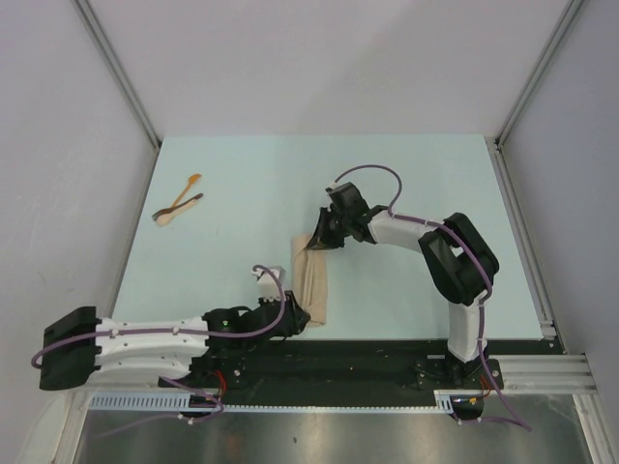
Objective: Fold the napkin into a case and place the utensils inside
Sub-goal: Fold the 2/3-rectangle-folded napkin at the center of the board.
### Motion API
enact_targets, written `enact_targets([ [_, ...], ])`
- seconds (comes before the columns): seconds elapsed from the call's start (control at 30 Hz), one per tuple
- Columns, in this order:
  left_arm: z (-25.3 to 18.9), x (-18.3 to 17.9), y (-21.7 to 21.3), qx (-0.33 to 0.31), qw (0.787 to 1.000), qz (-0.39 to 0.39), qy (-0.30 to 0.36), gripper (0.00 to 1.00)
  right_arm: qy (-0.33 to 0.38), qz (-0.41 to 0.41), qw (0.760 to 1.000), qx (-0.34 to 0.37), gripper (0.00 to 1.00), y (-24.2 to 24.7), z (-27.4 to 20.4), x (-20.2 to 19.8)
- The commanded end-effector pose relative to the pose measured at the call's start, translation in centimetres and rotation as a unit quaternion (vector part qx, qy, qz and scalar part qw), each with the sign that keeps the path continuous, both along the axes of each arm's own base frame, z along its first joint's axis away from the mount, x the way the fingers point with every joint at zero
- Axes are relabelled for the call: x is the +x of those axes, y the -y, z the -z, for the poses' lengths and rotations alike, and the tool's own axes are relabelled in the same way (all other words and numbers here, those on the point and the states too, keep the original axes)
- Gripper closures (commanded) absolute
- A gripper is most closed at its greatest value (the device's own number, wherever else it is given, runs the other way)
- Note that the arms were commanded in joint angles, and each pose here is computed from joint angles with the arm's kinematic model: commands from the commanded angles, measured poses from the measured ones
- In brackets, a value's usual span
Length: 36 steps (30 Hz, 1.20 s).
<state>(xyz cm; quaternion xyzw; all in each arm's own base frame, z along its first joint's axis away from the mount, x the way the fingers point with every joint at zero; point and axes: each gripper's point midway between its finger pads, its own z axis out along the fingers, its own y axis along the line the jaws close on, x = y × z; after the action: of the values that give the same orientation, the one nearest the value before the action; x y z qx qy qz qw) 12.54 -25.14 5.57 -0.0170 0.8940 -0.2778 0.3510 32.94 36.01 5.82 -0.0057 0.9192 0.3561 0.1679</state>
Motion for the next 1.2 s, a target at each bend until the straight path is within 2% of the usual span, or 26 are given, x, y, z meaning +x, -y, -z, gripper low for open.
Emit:
enact_targets([
  [0.0, -4.2, 1.0, -1.8, -0.013, 0.999, -0.028, 0.027, 0.60, 0.042, 0.010, 0.999, 0.026, 1.00, -1.3, -2.5, 2.1],
  [0.1, -5.8, 2.9, -4.3, -0.029, 0.996, -0.084, 0.021, 0.64, 0.044, 0.009, 0.999, 0.026, 1.00, -1.3, -2.7, 2.1],
  [0.13, -6.8, 3.7, -4.3, -0.047, 0.995, -0.083, 0.032, 0.69, 0.044, 0.009, 0.999, 0.027, 1.00, -1.3, -2.8, 2.1],
  [0.17, -7.1, 5.7, -5.4, -0.054, 0.991, -0.116, 0.036, 0.72, 0.045, 0.009, 0.999, 0.026, 1.00, -1.3, -2.8, 2.1],
  [0.2, -6.9, 5.9, -5.0, -0.066, 0.992, -0.101, 0.022, 0.74, 0.044, 0.010, 0.999, 0.026, 1.00, -1.3, -2.8, 2.0],
  [0.23, -7.6, 7.1, -4.8, -0.079, 0.991, -0.101, 0.035, 0.82, 0.046, 0.009, 0.999, 0.028, 1.00, -1.3, -3.0, 2.0],
  [0.27, -6.7, 8.7, -5.4, -0.067, 0.991, -0.116, 0.027, 0.85, 0.045, 0.009, 0.999, 0.028, 1.00, -1.4, -3.0, 1.9],
  [0.33, -7.2, 10.3, -4.2, -0.067, 0.992, -0.095, 0.041, 0.91, 0.045, 0.009, 0.999, 0.029, 1.00, -1.4, -3.1, 1.9],
  [0.37, -5.1, 10.9, -3.7, -0.035, 0.995, -0.087, 0.021, 0.94, 0.044, 0.008, 0.999, 0.029, 1.00, -1.5, -3.1, 1.8],
  [0.43, -5.6, 12.2, -2.1, -0.033, 0.997, -0.066, 0.031, 0.96, 0.045, 0.008, 0.998, 0.030, 1.00, -1.6, -3.2, 1.8],
  [0.67, -4.5, 13.7, 0.7, -0.063, 0.996, -0.030, 0.056, 0.96, 0.046, 0.005, 0.998, 0.035, 1.00, -1.9, -3.6, 1.6],
  [0.77, -2.8, 14.5, 1.1, -0.038, 0.998, -0.040, 0.031, 0.97, 0.045, 0.007, 0.998, 0.035, 1.00, -1.8, -3.7, 1.4],
  [0.8, -0.8, 14.1, 0.6, -0.013, 0.999, -0.050, -0.001, 0.97, 0.042, 0.009, 0.999, 0.034, 1.00, -1.8, -3.6, 1.3],
  [0.93, 2.4, 13.5, -0.3, 0.018, 0.995, -0.080, -0.054, 0.98, 0.038, 0.034, 0.998, 0.029, 1.00, -1.3, -3.7, 1.4],
  [1.17, 3.8, 13.3, 0.1, 0.008, 0.995, -0.077, -0.063, 1.00, 0.046, 0.047, 0.997, 0.041, 1.00, -1.8, -5.1, 0.7],
])
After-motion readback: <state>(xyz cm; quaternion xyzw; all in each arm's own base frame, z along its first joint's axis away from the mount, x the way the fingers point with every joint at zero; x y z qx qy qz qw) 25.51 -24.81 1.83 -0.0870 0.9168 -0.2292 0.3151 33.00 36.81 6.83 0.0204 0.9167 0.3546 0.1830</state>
